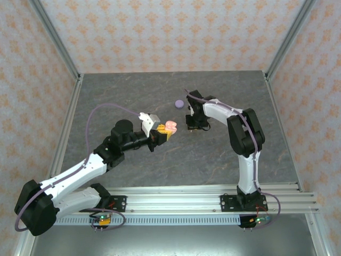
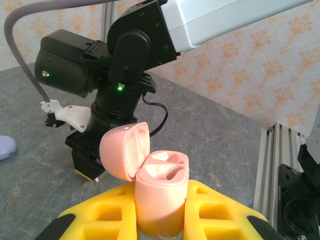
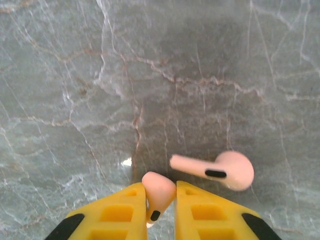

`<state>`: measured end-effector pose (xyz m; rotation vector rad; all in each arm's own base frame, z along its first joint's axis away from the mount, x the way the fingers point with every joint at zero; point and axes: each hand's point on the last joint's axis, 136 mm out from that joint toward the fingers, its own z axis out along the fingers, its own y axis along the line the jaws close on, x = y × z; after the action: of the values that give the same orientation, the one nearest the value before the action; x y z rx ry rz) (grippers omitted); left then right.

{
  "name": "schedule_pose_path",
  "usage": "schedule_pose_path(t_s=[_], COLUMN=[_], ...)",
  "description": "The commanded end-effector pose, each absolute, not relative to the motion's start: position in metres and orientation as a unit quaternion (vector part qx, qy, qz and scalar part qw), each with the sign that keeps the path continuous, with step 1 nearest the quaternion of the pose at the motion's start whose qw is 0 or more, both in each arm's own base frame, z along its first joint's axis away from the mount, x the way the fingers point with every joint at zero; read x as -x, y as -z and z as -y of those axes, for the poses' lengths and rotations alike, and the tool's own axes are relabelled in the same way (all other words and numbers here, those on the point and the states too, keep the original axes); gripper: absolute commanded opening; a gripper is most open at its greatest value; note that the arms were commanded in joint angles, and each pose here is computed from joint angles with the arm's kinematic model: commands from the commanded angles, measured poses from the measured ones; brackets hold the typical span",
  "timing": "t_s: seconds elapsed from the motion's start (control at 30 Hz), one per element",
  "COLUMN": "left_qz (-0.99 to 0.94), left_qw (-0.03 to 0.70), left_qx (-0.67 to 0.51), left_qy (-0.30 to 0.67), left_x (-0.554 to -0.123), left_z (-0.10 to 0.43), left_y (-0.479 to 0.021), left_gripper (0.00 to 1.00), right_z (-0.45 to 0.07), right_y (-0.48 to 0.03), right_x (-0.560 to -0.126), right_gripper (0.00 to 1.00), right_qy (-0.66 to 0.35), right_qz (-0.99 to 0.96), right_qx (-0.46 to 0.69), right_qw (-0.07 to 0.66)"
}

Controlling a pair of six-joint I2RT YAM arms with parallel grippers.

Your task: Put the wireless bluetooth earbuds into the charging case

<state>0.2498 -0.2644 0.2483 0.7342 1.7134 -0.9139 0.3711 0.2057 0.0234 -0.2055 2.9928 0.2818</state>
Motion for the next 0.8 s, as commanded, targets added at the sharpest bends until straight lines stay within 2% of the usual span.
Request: schedule_pose_path(t_s=[0.0, 0.27, 0.43, 0.53, 0.77], left_qz=[-0.709, -0.708, -0.708, -0.708, -0.708], left_qw=[0.510, 0.511, 0.512, 0.512, 0.512], left_qx=[-0.306, -0.306, -0.304, -0.304, -0.305], left_qy=[0.380, 0.380, 0.381, 0.380, 0.378], left_x=[-0.249, -0.248, -0.249, -0.249, -0.249], left_z=[0.266, 0.265, 0.266, 0.266, 0.266], left_y=[-0.252, -0.253, -0.253, -0.253, -0.253], left_gripper=[0.15, 0.15, 0.15, 0.15, 0.15], right_z=[-0.197, -0.192, -0.192, -0.194, -0.191], right_y=[-0.020, -0.024, -0.028, -0.034, -0.045], right_x=[-0.349, -0.333, -0.340, -0.345, -0.354], right_gripper=[0.15, 0.16, 0.30, 0.35, 0.38], right_qy=[-0.079, -0.079, -0.077, -0.082, -0.070], right_qz=[-0.991, -0.988, -0.991, -0.991, -0.994], right_qx=[0.099, 0.126, 0.102, 0.081, 0.005], right_qw=[0.043, 0.037, 0.048, 0.060, 0.086])
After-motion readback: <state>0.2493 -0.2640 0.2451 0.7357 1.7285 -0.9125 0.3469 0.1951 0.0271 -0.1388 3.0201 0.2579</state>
